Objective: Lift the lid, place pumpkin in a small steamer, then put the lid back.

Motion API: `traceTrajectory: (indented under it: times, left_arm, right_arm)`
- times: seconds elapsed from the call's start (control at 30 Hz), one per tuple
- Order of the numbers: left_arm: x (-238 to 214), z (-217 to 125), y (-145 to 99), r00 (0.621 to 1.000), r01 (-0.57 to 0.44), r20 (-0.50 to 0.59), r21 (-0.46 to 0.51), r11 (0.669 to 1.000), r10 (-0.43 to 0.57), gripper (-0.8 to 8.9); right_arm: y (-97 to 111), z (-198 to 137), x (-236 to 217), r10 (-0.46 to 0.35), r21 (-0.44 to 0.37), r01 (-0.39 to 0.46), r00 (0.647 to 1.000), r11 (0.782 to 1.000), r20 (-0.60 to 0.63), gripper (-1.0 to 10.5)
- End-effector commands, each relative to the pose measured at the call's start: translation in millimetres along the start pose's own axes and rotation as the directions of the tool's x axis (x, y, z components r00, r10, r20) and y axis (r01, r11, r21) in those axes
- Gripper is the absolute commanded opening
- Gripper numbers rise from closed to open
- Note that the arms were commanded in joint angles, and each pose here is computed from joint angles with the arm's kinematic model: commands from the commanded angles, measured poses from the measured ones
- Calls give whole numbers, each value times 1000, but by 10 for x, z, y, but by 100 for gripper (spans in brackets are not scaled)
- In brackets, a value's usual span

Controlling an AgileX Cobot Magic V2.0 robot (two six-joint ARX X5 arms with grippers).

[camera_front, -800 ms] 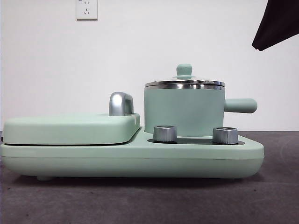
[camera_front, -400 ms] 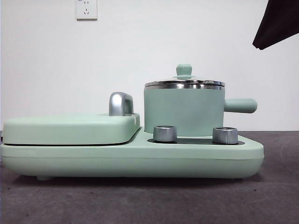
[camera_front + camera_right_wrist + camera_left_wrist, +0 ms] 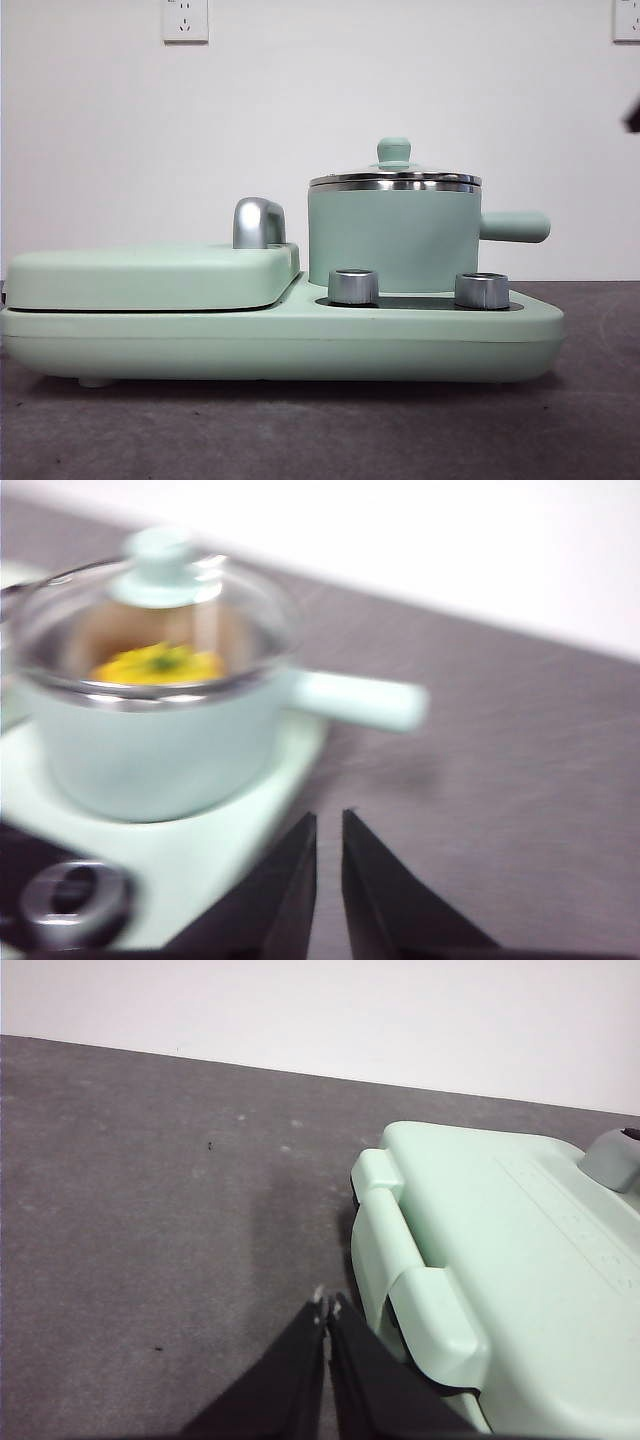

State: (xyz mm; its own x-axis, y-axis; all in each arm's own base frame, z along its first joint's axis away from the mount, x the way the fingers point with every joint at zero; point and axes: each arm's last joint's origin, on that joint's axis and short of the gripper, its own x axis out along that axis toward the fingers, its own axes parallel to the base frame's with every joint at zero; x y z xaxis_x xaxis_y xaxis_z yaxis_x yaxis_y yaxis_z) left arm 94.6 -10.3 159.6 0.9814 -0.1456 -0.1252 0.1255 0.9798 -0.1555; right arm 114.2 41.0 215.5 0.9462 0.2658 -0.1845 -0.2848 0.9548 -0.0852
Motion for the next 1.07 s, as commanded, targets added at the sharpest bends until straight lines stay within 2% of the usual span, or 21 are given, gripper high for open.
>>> traceTrajectory:
  times: [0.03,0.2,0.3,0.53,1.07]
  left_arm:
    - [5,-5,1,1000,2,10,-8,1000,-1,7]
    - [5,-5,1,1000,2,10,-7,1000,-2,7]
    - [5,-4,1,1000,2,10,-7,1000,-2,7]
    - [5,-5,1,1000,2,10,-7,1000,-2,7]
    - [5,-4,1,1000,2,11,-7,1000,-2,7]
  right_arm:
    - [-69,-296,-106,-105,-9,106,992,994,75,38]
    - [-130,-577,-141,-197,19,196,972,980,124,38]
    - [-153,-618,-142,-223,29,222,971,975,84,38]
    - [-162,-611,-144,-231,53,227,969,973,90,38]
    - [-163,-606,-145,-234,54,229,968,972,95,38]
